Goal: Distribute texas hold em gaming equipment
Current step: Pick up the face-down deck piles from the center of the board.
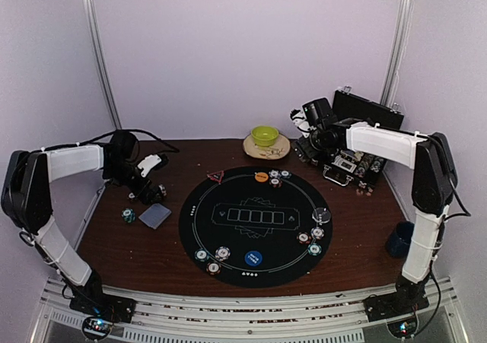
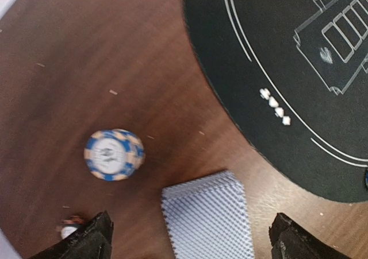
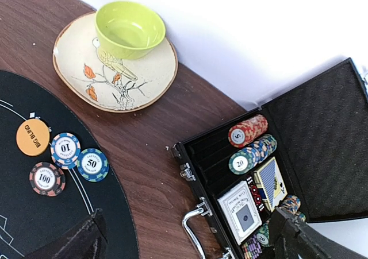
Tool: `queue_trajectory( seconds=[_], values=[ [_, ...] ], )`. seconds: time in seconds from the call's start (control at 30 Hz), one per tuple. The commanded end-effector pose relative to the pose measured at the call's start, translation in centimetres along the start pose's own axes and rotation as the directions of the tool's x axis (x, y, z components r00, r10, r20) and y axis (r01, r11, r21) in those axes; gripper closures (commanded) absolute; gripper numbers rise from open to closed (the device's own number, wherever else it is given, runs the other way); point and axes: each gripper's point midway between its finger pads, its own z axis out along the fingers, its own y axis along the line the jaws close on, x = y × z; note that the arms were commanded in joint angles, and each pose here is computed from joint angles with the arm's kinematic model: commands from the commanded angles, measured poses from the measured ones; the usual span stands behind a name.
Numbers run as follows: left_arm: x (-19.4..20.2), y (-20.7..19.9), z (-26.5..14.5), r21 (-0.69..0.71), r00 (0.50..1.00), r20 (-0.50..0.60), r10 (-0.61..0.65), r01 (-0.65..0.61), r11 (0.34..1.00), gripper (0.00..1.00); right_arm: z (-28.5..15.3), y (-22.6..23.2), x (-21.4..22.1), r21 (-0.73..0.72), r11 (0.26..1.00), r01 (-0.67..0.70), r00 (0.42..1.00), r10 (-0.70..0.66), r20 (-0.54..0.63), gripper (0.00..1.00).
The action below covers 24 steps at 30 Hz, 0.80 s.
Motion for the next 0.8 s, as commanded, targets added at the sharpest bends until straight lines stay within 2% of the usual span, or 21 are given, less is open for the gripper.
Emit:
queue_trajectory(
  seconds=[0.0, 0.3, 0.5, 0.77],
  values=[
    [1.2, -1.8, 0.7, 0.119, 0.996, -0.07, -0.062, 0.07, 0.99, 0.02, -0.6, 0.2, 1.2, 0.021, 0.999, 0.031, 0.999, -0.031, -0.011, 0.0],
    [3.5, -1.9, 2.0, 0.102, 0.98, -0.154, -0.126, 0.142, 0.985, 0.02, -1.3, 0.5, 0.9, 0.037, 0.998, 0.041, 0.999, -0.042, 0.012, 0.0],
    [4.9, -0.8, 2.7, 0.018, 0.97, -0.19, -0.153, 0.159, 0.987, 0.02, -1.3, 1.9, 0.9, 0.049, 0.995, 0.087, 0.996, -0.088, 0.008, 0.0],
    [6.2, -1.0, 3.8, 0.025, 0.959, -0.228, -0.167, 0.177, 0.984, 0.02, -1.6, 2.7, 0.7, 0.07, 0.991, 0.116, 0.993, -0.117, 0.007, 0.0]
  ],
)
